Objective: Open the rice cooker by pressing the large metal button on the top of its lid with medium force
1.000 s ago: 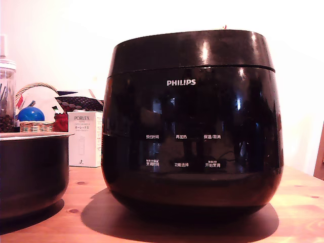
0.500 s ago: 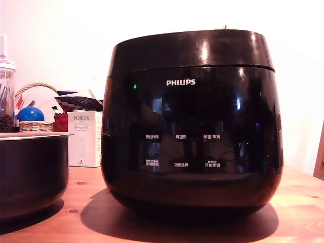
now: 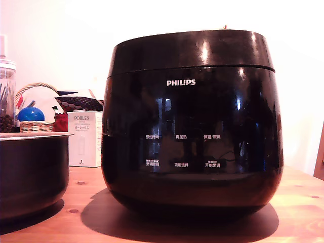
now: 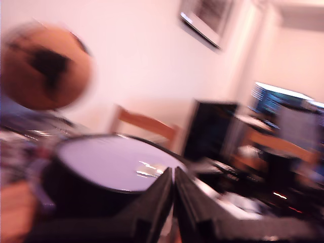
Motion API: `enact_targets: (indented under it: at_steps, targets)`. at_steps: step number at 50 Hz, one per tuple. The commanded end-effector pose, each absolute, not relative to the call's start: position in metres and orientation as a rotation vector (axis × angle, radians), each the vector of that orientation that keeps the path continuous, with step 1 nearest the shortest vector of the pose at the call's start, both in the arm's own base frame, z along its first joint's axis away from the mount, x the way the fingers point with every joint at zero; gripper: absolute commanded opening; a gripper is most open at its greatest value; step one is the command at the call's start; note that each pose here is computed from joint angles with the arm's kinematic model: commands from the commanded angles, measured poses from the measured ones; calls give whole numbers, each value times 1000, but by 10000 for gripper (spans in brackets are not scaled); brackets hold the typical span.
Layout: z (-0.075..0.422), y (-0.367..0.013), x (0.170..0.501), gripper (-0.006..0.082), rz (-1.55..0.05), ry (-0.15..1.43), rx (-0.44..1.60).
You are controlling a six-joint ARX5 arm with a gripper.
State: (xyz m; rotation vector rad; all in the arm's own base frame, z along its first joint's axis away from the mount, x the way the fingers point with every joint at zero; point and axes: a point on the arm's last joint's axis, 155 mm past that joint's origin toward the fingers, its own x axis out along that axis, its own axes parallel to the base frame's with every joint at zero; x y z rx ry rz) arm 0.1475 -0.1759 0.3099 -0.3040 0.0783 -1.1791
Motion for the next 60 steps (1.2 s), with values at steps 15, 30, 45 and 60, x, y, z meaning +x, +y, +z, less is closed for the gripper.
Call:
enact_targets:
  at_steps: [15, 30, 45, 60]
  targets:
    - [321, -208, 178, -24, -1259, 53, -140]
    - [298, -260, 200, -23, -1288, 96, -54]
    - [284, -303, 206, -23, -1302, 29, 47]
    - [271, -334, 215, -23, -1284, -32, 103]
